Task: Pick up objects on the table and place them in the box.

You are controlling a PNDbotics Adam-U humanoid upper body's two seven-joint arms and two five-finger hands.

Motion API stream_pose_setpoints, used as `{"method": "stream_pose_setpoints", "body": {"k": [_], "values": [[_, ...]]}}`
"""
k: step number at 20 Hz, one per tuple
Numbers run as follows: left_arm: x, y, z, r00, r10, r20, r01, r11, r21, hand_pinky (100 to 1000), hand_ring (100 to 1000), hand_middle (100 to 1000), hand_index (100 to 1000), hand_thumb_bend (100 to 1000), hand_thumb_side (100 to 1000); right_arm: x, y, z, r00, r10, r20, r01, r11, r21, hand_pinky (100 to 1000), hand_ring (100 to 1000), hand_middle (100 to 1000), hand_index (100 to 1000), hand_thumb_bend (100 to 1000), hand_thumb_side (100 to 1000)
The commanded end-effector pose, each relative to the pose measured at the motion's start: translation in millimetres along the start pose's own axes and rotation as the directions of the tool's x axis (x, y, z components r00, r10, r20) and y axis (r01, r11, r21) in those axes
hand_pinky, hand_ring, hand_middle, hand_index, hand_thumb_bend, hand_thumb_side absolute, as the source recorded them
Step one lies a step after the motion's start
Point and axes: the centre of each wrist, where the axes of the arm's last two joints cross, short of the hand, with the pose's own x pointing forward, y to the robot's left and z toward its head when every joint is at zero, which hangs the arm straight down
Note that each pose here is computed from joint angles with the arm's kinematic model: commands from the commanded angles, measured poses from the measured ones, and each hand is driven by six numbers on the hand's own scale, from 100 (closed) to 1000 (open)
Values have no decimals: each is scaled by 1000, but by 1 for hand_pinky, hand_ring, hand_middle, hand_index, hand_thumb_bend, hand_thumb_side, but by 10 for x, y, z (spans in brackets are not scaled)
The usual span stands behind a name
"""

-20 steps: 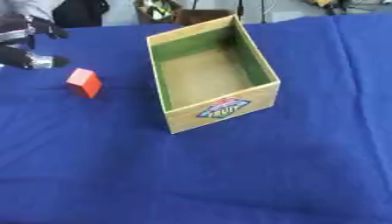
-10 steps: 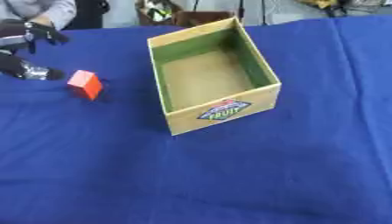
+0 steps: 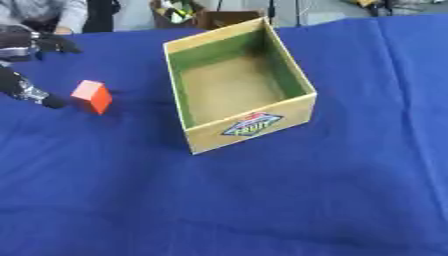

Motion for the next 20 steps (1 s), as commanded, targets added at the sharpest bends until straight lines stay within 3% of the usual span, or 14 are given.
{"method": "stream_pose_setpoints", "body": {"k": [1,8,20], "values": [[-148,108,89,995,-98,18,99,994,-51,644,862,893,1000,758,890,52,-31,-59,999,13,39,-13,1000,15,734,598,498,662,100,812],[-307,-23,23,992,-125,11,126,990,-65,619,848,876,1000,659,821,54,-18,-63,999,17,44,-18,1000,18,736,598,497,663,100,812],[-404,-251,-99,997,-77,5,77,985,-152,596,832,864,1000,623,796,57,-4,-70,999,19,47,-20,1000,13,737,599,496,662,100,811]]}}
